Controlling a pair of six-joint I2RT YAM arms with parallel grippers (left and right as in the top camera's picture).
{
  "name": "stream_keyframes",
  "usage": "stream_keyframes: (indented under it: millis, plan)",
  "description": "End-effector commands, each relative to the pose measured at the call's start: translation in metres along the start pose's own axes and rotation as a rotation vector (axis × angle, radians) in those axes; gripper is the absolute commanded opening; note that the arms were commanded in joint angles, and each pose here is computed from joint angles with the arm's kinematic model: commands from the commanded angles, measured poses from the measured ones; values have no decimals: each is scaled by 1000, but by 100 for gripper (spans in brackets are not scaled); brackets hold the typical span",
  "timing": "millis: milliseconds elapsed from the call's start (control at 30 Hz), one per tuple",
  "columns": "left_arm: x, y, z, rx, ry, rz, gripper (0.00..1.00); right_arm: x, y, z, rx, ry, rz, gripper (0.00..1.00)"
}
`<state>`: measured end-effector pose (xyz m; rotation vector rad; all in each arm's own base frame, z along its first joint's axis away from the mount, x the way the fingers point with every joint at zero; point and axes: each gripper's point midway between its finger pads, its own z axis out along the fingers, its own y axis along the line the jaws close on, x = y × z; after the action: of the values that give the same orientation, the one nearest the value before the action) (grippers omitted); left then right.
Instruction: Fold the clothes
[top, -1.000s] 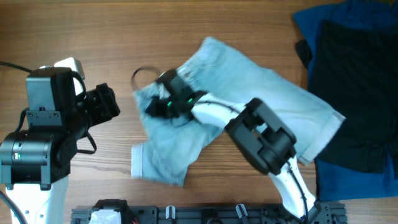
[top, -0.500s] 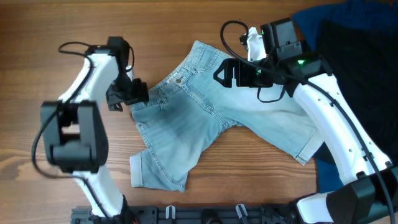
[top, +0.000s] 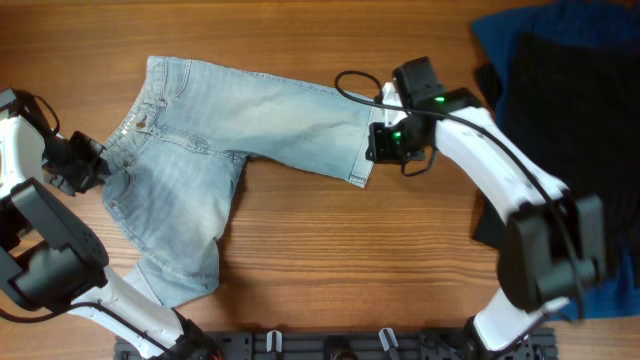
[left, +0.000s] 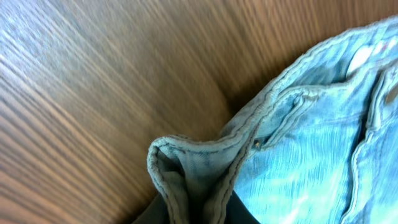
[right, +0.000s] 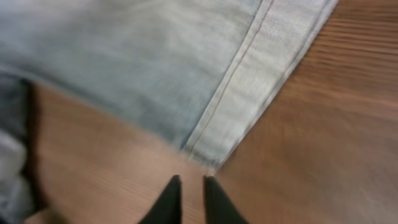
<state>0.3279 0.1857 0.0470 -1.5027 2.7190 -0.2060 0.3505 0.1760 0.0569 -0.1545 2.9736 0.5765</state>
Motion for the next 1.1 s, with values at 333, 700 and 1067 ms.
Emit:
stream_keyframes:
  millis: [333,700,1067]
  plan:
    - [116,-76,-163,317,-199,565,59,-115,-60,-58,-207,-175,56,26]
    - [146,-77,-163,325,-114,601,57,105,251,138,-367,217,-469,69]
    - [160,-77,-190,388,-188,627,60,8,193,91,-114,-37,-356,4]
